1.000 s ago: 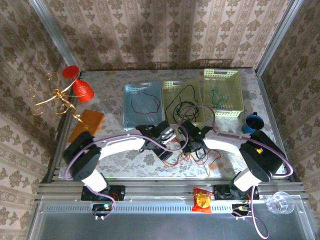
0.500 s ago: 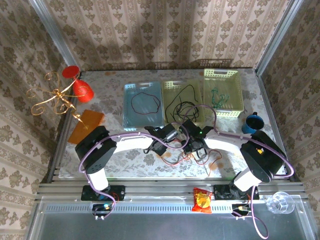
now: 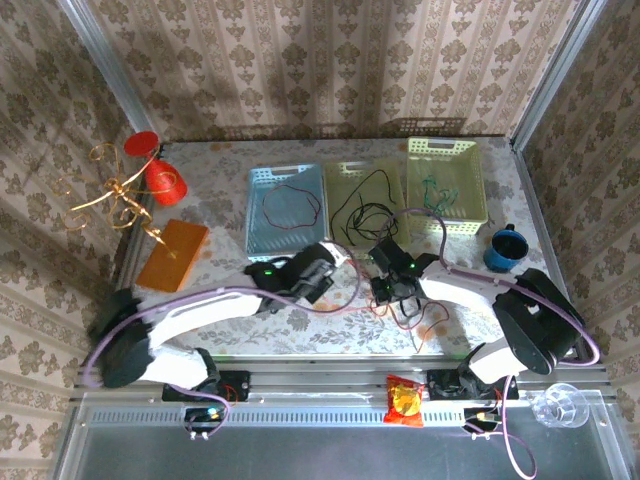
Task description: Untangle the cables
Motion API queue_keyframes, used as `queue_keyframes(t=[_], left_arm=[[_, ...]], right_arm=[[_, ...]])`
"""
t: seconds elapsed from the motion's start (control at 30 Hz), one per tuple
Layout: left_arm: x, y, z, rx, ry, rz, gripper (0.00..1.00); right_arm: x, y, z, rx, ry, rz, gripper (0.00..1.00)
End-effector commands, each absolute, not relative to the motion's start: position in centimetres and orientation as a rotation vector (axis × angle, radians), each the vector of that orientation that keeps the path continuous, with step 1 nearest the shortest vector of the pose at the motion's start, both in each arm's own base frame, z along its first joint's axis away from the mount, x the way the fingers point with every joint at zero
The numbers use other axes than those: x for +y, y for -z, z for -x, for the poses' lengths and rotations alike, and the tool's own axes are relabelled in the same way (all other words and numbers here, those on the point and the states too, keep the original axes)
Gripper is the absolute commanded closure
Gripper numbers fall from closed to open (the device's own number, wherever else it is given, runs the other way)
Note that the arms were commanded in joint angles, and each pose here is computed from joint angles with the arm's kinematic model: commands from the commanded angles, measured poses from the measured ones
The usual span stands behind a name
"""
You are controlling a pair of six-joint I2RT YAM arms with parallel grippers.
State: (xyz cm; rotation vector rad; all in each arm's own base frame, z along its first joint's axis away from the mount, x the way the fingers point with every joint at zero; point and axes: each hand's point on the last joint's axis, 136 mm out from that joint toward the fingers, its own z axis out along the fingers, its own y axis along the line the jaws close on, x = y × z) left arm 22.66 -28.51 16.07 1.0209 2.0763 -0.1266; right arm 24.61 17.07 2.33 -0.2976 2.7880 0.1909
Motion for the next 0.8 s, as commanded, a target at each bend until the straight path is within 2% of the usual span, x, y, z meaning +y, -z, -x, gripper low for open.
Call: queue_keyframes(t=[0.0,0.17,0.4,0.6,0.77], left_arm=[[-27.4,-24.9,-24.8,1.865,0.25,-0.873,1.0],[-23.1,-33.1,-26.7,1.773,0.315,-0.685,1.0],[-17.8,-40.2,-28.7,1.703,0.221,-0.5,1.0],[-16.8,-43.3,-30.8,1.64,0.165,-0.45,1.0],[-15.3,-40.7,-35.1,1.706,0.096,-0.357,1.0]], right_arm=[[15.5,-2.3,-24.8,2.788,-0.163,0.184,0.88],[14.9,-2.3,-25.0,2.789,-0.164,0.134,0.88],[14.6,-2.3,-25.2,2.788,-0.16,0.102,0.88],[14.7,-2.3,-25.3,2.787,-0.164,0.102,0.88],[14.8,-2.5,-25.2,2.783,-0.179,0.11,0.88]])
